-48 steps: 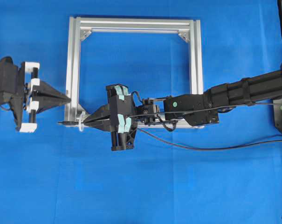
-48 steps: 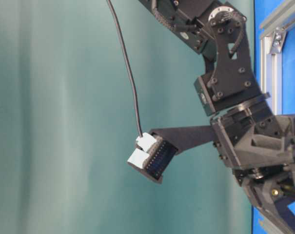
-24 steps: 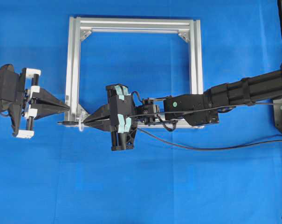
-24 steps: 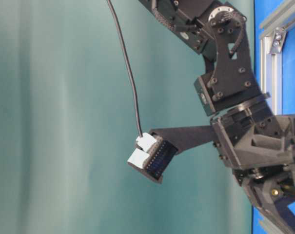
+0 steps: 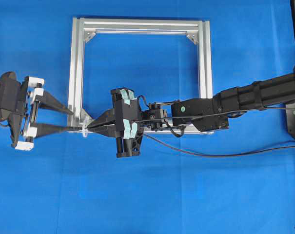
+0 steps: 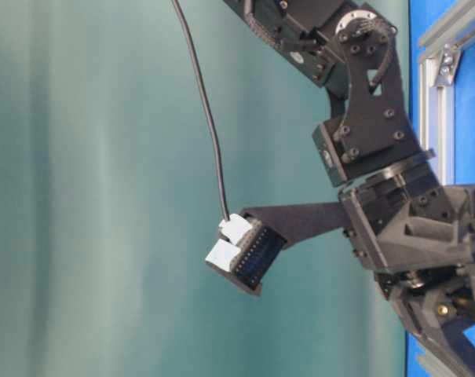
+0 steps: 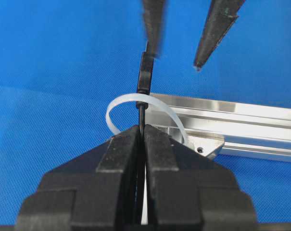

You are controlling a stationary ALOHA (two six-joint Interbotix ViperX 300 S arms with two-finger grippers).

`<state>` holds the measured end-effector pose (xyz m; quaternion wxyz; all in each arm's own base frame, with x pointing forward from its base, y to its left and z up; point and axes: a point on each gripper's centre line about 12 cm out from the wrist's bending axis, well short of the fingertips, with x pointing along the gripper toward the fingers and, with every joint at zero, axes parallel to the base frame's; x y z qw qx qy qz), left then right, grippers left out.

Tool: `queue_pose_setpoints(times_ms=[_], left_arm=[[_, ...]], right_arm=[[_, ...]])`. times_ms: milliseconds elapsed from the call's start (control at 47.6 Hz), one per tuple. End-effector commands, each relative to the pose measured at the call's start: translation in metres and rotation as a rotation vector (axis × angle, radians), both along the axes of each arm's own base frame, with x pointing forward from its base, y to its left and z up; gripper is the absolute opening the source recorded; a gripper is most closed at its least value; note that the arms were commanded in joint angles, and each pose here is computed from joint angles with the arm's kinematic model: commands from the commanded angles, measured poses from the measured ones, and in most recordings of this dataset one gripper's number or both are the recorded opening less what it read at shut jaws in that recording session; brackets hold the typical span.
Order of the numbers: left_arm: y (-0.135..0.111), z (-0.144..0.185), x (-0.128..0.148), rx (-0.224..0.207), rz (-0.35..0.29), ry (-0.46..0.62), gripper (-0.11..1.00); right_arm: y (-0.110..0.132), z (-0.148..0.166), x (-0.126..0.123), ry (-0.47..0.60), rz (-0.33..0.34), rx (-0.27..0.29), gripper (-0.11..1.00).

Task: Insert the wire through the string loop located on the left side.
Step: 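Open the left gripper around the plug and close it on the plug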

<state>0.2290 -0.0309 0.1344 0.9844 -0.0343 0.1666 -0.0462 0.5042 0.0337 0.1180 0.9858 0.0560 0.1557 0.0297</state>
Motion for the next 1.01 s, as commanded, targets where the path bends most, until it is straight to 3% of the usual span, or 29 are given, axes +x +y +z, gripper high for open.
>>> queue_pose_setpoints(times_ms=[0,105,168,987], left_arm=[[-0.008,0.007,0.005,-0.003,-0.03,-0.031,0.55],[-0.019,0.011,0.006,-0.005,-0.077,-0.044,0.83],[-0.025,0.012,0.006,-0.007,-0.098,-0.047,0.91],[-0.028,0.006,0.006,-0.001,-0.111,0.005,0.9]], right_arm=[[0.0,0.013,0.002,-0.035,0.001,-0.001,0.0],[-0.001,0.013,0.002,-0.035,0.0,0.0,0.0],[-0.001,0.013,0.002,-0.035,0.0,0.0,0.0],[-0.001,0.014,0.003,-0.037,0.0,0.0,0.0]])
